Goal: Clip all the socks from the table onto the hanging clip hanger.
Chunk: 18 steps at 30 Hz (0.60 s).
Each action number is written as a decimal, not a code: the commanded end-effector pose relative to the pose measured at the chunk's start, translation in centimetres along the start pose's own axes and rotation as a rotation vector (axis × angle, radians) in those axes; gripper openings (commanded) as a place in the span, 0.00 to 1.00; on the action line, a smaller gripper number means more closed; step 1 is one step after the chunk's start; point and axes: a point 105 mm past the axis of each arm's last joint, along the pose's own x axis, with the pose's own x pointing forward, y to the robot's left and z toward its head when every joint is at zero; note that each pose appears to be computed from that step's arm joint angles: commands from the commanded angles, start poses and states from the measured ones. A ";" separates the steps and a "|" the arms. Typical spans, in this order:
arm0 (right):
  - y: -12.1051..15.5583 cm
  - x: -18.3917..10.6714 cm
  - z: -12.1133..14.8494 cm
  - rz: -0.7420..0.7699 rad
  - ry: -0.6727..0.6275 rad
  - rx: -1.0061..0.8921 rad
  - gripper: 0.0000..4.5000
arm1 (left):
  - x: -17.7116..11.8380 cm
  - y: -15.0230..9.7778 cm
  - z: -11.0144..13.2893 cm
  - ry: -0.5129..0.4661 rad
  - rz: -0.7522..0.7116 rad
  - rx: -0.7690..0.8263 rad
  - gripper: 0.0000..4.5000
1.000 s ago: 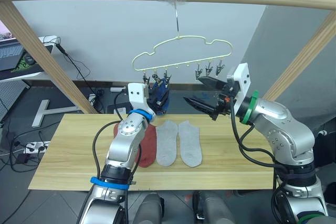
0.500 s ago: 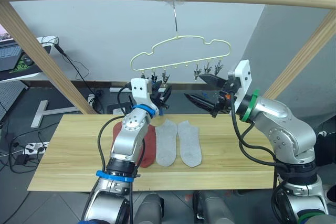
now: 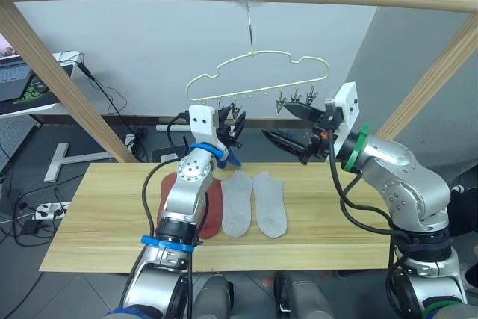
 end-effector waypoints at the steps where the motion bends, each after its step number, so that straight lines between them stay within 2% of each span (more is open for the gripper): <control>1: 0.2 -0.1 1.7 0.008 -0.060 -0.030 1.00 | 0.4 0.3 1.7 -0.067 0.013 0.040 0.45; 18: 0.1 -0.2 1.8 -0.002 -0.062 -0.031 1.00 | 0.9 0.7 1.8 -0.075 0.037 0.062 0.45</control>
